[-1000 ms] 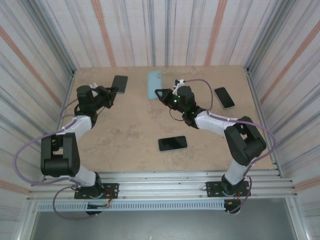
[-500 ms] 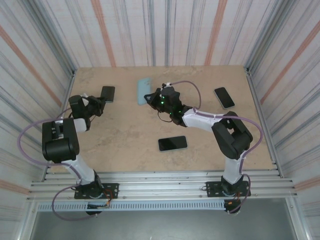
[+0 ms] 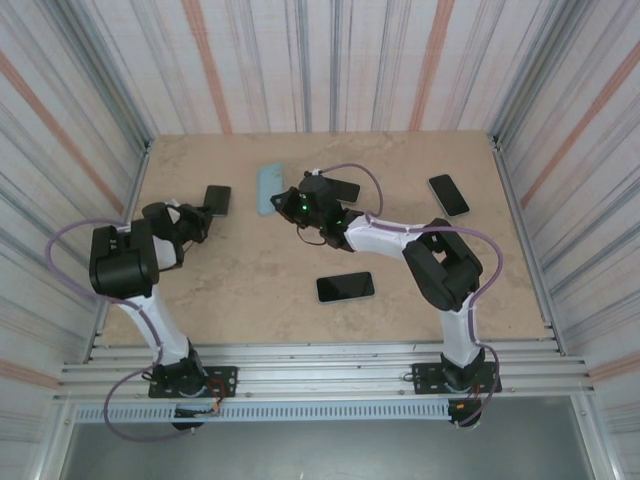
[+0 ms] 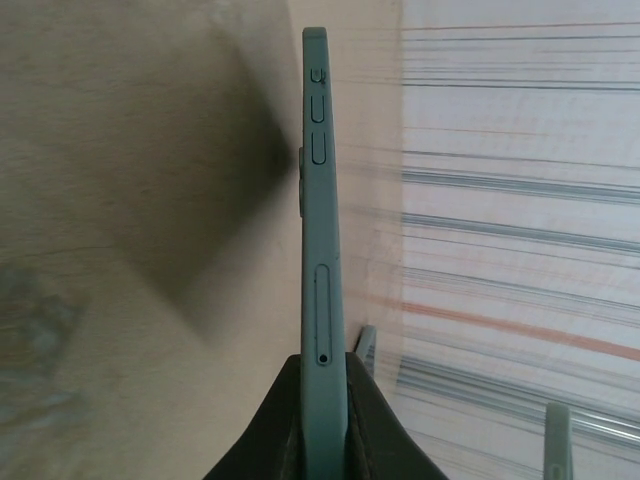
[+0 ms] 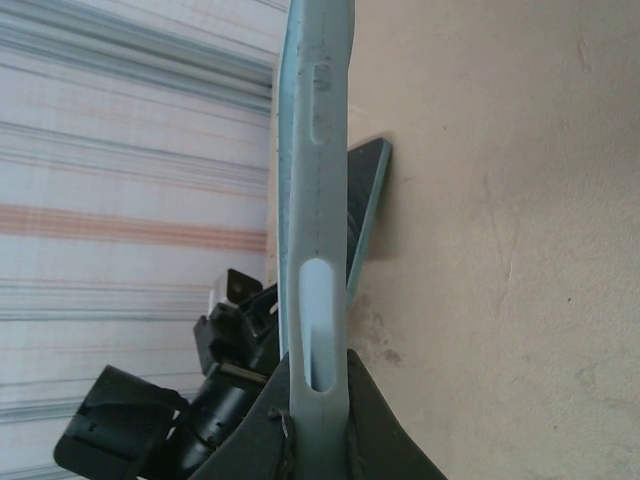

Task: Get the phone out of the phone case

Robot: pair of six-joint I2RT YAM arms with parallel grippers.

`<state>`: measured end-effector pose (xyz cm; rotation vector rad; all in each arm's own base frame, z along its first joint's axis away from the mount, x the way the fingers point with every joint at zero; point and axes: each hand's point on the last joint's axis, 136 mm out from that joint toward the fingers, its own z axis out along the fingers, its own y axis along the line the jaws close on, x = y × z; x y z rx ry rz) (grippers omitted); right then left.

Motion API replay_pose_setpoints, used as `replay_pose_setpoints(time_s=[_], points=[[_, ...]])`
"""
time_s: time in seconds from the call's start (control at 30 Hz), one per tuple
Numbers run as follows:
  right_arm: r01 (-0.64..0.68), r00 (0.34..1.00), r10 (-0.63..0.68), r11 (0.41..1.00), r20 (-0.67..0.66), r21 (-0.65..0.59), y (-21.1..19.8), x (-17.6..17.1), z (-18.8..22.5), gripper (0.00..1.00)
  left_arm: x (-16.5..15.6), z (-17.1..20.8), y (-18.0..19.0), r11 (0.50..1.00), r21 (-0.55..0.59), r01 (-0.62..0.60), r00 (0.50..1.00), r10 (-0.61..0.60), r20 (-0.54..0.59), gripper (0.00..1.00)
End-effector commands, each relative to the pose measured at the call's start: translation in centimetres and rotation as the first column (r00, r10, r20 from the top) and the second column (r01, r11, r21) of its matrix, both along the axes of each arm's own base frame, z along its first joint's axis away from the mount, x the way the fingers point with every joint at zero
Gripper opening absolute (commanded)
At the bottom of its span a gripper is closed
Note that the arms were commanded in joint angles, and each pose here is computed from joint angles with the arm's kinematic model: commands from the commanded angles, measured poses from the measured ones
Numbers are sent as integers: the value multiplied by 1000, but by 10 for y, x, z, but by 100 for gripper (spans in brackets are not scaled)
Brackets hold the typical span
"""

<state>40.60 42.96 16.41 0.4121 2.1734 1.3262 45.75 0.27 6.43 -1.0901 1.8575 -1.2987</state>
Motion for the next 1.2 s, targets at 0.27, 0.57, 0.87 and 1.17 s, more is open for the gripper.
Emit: replay_pose_setpoints(time_s=[0.27,0.57,0.87,1.17], points=[[24,998,-25,1000,-60,-12,17,1,-21,1,-4,-7,2,1000,8,16,999,-17,48,15],[22,995,-26,998,-95,-51,30,5,-47,1,-12,-11,3,1000,16,26,1000,-26,1,41],[15,994,-29,991,-105,-133,39,8,-70,2,-28,-11,3,992,100,82,993,-73,-95,64],[28,996,-44,978,-74,-204,47,12,-79,3,-38,-10,7,980,162,115,978,-83,-190,82]])
